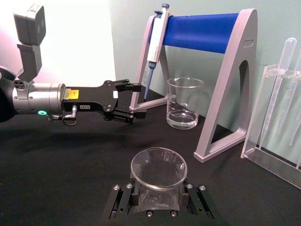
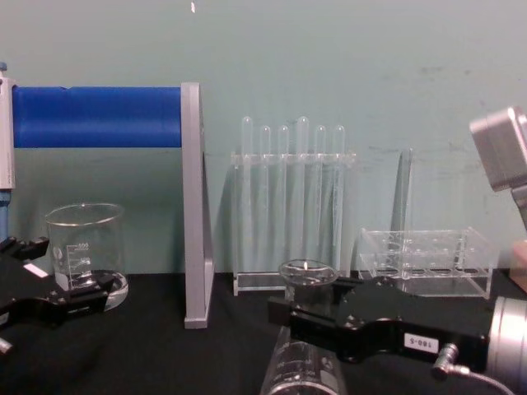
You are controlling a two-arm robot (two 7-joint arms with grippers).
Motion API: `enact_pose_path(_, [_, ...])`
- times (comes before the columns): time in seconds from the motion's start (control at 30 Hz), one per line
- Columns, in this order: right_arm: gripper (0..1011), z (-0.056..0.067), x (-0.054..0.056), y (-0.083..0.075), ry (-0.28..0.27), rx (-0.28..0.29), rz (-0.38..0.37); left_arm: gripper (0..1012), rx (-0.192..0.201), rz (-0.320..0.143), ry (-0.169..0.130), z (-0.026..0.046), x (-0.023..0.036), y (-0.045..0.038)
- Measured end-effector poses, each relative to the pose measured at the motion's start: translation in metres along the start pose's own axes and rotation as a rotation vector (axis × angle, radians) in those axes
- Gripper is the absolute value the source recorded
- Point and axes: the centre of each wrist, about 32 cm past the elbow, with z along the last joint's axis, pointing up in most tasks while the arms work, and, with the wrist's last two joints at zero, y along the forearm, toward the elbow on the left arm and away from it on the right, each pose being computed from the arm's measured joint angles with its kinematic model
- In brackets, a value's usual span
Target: Grasp the erlenmeyer flask with one hand, shake it three times, then place it back.
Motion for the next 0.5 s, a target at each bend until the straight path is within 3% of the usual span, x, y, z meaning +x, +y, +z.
enact_pose_path(0.5, [449, 0.0045, 0.0035, -0.0063, 0.008, 0.013, 0.020, 1001, 0.000, 0.000, 0.000, 0.0000, 0.0000, 0.0000])
